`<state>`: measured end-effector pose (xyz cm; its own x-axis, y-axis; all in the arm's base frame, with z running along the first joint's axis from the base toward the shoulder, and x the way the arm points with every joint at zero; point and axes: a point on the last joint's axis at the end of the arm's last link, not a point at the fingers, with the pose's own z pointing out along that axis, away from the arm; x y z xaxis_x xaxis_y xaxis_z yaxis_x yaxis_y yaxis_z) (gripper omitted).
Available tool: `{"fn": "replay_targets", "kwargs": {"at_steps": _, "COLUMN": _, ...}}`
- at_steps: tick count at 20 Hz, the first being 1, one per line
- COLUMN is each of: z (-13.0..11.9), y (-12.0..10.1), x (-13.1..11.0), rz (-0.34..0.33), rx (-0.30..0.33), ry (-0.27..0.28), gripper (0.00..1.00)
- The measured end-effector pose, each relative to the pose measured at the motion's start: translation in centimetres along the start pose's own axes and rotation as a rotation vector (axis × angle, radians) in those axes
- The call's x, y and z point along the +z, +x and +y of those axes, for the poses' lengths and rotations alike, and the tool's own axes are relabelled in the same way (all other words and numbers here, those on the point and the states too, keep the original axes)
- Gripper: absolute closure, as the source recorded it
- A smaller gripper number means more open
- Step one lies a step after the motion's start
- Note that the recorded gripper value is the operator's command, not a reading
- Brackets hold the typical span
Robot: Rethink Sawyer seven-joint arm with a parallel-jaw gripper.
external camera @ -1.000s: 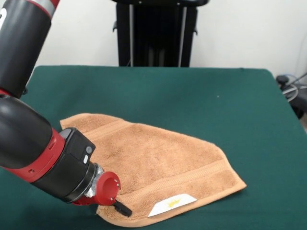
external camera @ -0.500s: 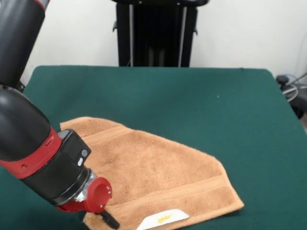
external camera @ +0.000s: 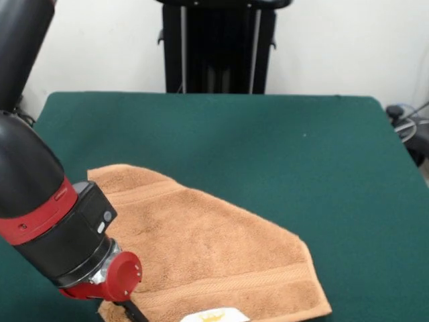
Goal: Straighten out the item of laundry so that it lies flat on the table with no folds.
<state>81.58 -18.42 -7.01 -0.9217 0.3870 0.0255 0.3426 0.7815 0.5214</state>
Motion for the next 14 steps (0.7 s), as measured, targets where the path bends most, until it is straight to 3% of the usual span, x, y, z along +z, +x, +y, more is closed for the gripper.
{"fn": "replay_targets", "kwargs": {"at_steps": 4, "z": -0.2, "y": 0.0, "x": -0.2, "rz": 0.001, "rx": -0.005, "ry": 0.019, "gripper": 1.0}}
{"fn": "replay_targets", "kwargs": {"at_steps": 14, "z": -2.4, "y": 0.8, "x": -2.3, "rz": 0.008, "rx": -0.047, "ry": 0.17, "gripper": 1.0}}
